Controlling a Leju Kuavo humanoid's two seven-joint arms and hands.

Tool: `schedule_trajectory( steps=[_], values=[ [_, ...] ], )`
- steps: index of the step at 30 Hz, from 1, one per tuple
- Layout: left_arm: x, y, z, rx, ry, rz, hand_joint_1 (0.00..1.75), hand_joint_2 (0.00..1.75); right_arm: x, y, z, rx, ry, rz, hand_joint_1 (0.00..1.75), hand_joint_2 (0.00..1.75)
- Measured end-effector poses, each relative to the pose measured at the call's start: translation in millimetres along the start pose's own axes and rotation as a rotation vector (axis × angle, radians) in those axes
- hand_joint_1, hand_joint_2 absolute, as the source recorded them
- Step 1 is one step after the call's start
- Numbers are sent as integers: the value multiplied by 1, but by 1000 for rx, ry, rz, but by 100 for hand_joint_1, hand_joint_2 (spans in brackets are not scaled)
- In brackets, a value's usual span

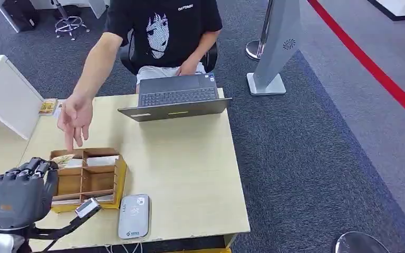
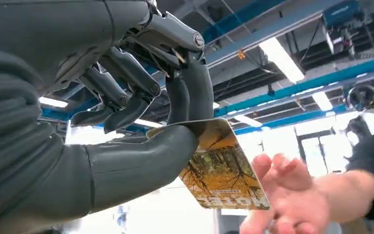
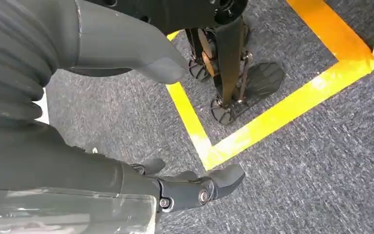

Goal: Pass the card to the sensor for recognition and then transmit it.

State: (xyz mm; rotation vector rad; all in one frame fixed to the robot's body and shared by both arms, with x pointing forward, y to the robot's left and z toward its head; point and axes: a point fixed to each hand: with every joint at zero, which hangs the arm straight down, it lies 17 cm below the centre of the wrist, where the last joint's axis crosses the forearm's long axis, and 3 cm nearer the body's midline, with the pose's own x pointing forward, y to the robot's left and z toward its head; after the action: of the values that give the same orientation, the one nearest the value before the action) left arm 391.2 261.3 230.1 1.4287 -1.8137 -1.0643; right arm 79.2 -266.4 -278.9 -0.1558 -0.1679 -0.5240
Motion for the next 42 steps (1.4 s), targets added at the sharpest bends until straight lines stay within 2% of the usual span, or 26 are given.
schedule_trajectory(
  steps=[5,16,17,18,23,30,35,39,42],
  values=[
    [-20,-13,-5,-26,22,-24,175,175,0,0,0,2,-3,13,0,175],
    [-27,-15,-9,-31,31,-27,175,175,0,0,0,3,-5,19,0,175],
    [-28,-15,-9,-29,35,-22,168,175,1,0,0,2,-6,21,0,175],
    [-29,-14,-8,-26,41,-18,0,175,1,0,0,2,-6,23,0,175],
    [-34,-7,-8,5,68,7,0,175,1,0,0,1,-8,26,0,175],
    [-36,35,-10,150,107,33,0,175,1,-2,0,-6,-8,25,0,175],
    [-36,52,-9,203,120,37,0,175,1,-3,-1,-11,-7,20,0,175],
    [-26,96,0,352,110,-3,0,175,1,-6,-1,-23,-4,7,0,175],
    [-14,135,20,471,126,16,0,175,0,-10,-2,-45,3,-17,0,175]
  ],
)
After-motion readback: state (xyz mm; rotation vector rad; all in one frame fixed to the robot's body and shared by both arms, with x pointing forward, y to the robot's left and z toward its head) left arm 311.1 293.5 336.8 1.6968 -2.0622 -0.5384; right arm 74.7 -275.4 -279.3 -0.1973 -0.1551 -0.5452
